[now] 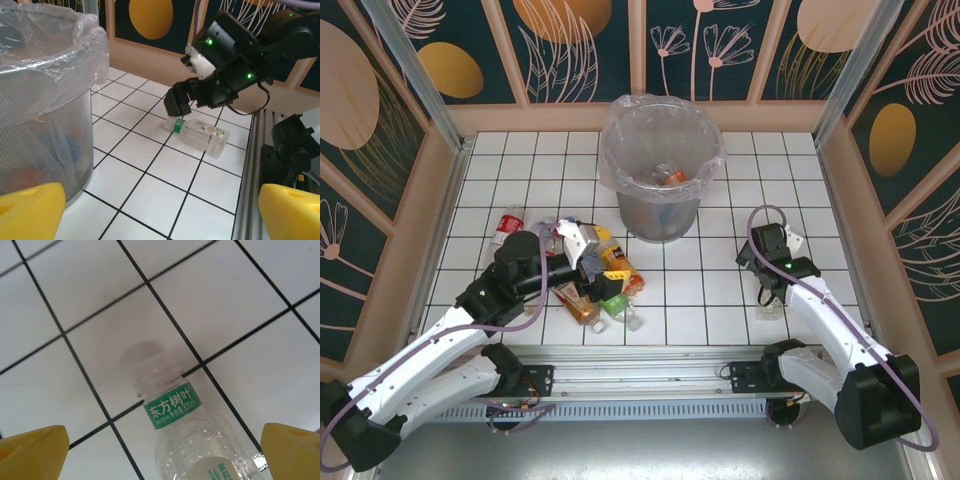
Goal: Put the plastic bottles in the bin
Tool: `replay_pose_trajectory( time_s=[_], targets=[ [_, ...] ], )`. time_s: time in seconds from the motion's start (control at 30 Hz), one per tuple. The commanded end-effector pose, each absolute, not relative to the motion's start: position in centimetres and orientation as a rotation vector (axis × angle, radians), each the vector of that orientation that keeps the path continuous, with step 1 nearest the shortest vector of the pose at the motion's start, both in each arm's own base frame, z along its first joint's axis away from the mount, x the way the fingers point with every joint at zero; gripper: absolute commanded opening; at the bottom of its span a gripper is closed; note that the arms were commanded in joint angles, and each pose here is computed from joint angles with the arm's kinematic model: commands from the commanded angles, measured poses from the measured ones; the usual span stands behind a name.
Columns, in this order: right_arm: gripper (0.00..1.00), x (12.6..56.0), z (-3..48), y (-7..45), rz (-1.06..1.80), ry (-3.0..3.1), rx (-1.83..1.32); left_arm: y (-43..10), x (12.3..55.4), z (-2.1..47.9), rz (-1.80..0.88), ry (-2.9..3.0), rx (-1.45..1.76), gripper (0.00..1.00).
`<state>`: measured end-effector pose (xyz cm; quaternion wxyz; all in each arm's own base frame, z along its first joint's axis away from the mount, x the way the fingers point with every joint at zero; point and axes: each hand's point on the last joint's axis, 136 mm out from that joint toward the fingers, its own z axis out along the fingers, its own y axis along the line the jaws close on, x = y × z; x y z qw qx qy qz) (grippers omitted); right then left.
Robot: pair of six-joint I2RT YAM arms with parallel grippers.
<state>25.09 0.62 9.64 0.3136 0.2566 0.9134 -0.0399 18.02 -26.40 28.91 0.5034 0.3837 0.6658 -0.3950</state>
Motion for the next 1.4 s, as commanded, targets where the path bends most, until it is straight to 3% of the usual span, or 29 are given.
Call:
replay_pose_trajectory(
  time_s=[0.0,0.4,0.87,1.2,1.37],
  targets=[
    [0.99,25.7,9.3,0.8,-0.072,2.386,0.715,-26.6,17.5,30.5,-0.972,1.557,0.950,0.98],
    [0.99,24.0,5.1,1.9,-0.020,2.484,0.776,-26.7,17.2,30.7,-0.986,1.551,0.961,0.99],
    [0.91,22.9,3.7,7.2,0.121,2.583,0.674,-26.7,17.3,30.3,-0.981,1.562,0.965,0.99],
    [0.93,21.2,3.5,9.2,0.081,2.658,0.570,-26.6,17.2,30.5,-0.980,1.558,0.967,0.99],
    [0.82,20.5,3.2,8.6,0.006,2.665,0.583,-26.7,17.1,30.5,-0.984,1.557,0.972,0.99]
  ],
)
